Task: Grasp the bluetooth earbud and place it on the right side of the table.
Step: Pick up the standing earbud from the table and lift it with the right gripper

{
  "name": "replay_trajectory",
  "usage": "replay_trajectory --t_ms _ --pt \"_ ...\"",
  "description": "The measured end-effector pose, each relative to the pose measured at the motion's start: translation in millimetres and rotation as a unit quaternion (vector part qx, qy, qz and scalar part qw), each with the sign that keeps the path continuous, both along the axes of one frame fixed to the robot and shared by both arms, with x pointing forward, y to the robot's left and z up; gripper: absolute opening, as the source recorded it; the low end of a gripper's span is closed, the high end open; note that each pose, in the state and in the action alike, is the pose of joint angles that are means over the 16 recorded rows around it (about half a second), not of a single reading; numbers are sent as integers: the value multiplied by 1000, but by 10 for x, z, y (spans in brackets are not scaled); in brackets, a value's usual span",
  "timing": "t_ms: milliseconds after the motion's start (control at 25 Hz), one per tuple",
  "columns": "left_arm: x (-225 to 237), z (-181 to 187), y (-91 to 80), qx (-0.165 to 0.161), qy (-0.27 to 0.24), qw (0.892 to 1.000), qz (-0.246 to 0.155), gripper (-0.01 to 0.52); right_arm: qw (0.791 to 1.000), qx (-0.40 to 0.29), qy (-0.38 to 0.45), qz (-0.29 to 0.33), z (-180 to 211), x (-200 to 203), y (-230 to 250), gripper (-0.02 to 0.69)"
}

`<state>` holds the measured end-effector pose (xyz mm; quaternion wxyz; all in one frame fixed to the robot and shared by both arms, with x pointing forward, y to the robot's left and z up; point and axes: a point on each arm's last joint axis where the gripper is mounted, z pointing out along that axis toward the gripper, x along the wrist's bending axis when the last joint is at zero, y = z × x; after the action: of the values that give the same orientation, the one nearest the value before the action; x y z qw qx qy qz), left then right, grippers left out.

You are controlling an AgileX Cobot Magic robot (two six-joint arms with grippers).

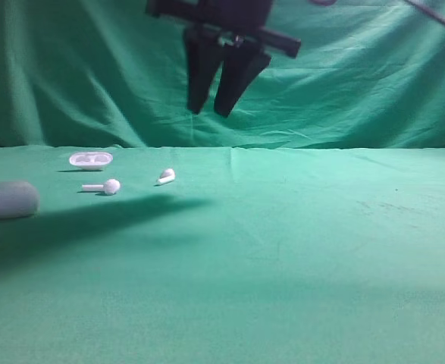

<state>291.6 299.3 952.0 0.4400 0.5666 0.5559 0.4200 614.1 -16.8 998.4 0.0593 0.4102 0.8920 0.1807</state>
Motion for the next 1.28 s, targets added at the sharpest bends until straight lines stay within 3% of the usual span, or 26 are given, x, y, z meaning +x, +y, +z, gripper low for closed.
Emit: replay_trajectory --t_ms 280,720,880,1280 --pt "0 0 0 0 0 1000 0 0 1000 3 4 -6 -204 219 196 417" --pt "0 0 0 0 0 1000 0 0 1000 -6 11 -3 -466 284 338 419" --pt "0 0 0 0 0 1000 0 0 1000 -8 12 -3 -529 283 368 366" --pt "0 0 0 0 0 1000 0 0 1000 -26 9 -9 -522 303 357 153"
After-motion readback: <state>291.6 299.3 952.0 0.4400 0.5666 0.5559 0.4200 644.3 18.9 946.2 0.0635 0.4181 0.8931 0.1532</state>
